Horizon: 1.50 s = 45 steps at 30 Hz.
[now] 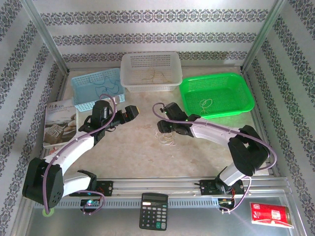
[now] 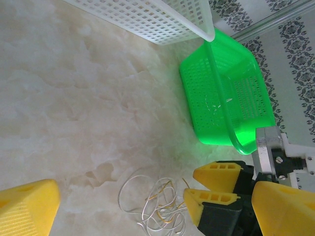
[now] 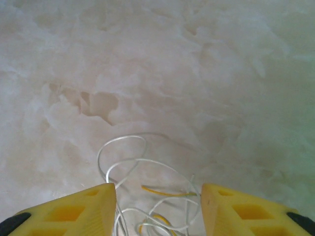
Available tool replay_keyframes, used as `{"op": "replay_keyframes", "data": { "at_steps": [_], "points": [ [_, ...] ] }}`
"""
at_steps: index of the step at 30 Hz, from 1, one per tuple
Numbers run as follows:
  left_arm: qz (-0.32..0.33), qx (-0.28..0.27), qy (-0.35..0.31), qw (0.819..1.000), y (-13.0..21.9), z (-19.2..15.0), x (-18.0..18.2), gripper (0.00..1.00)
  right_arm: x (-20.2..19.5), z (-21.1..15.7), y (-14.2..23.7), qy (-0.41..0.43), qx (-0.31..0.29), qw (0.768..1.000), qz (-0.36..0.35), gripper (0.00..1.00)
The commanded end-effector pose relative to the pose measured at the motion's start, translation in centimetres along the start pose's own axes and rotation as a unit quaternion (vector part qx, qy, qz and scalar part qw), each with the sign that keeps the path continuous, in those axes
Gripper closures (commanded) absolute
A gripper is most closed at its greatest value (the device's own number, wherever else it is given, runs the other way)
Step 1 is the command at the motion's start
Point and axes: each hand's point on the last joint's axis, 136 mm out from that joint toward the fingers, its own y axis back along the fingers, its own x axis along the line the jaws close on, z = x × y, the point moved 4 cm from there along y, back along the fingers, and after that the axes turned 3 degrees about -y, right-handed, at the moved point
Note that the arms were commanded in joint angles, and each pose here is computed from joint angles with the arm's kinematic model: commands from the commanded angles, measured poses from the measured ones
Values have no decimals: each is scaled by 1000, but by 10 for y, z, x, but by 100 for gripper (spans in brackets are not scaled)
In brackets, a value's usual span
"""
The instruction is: Untangle the cables
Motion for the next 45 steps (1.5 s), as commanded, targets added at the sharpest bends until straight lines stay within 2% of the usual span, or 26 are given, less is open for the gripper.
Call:
{"op": "replay_keyframes", "data": {
  "at_steps": [1, 11, 24, 26, 29, 31, 32, 40, 45],
  "points": [
    [0, 11, 6, 1000, 0, -5, -1, 0, -15, -8, 12, -15, -10, 1000, -14, 53],
    [-12, 13, 9, 1000, -6, -1, -5, 0, -44, -30, 14, -67, -6, 998, -8, 64],
    [-17, 12, 6, 1000, -8, 2, -7, 0, -45, -29, -21, -81, 22, 996, 3, 65],
    [-18, 13, 5, 1000, -8, 2, -8, 0, -46, -29, -26, -85, 26, 996, 3, 69],
    [-19, 14, 5, 1000, -9, 1, -8, 0, -45, -27, -27, -86, 26, 996, 8, 87],
    [-21, 15, 2, 1000, -8, 1, -9, 0, -45, -26, -22, -86, 22, 996, 13, 98],
    [-22, 15, 1, 1000, -8, 1, -9, 0, -43, -24, -18, -85, 18, 996, 16, 100],
    [-52, 12, -29, 998, -9, 2, -19, 0, -31, 4, 40, -90, -57, 993, 47, 100],
    [-84, 26, -79, 993, -14, -7, -35, 0, -18, 22, 66, -102, -96, 987, 85, 100]
  ]
}}
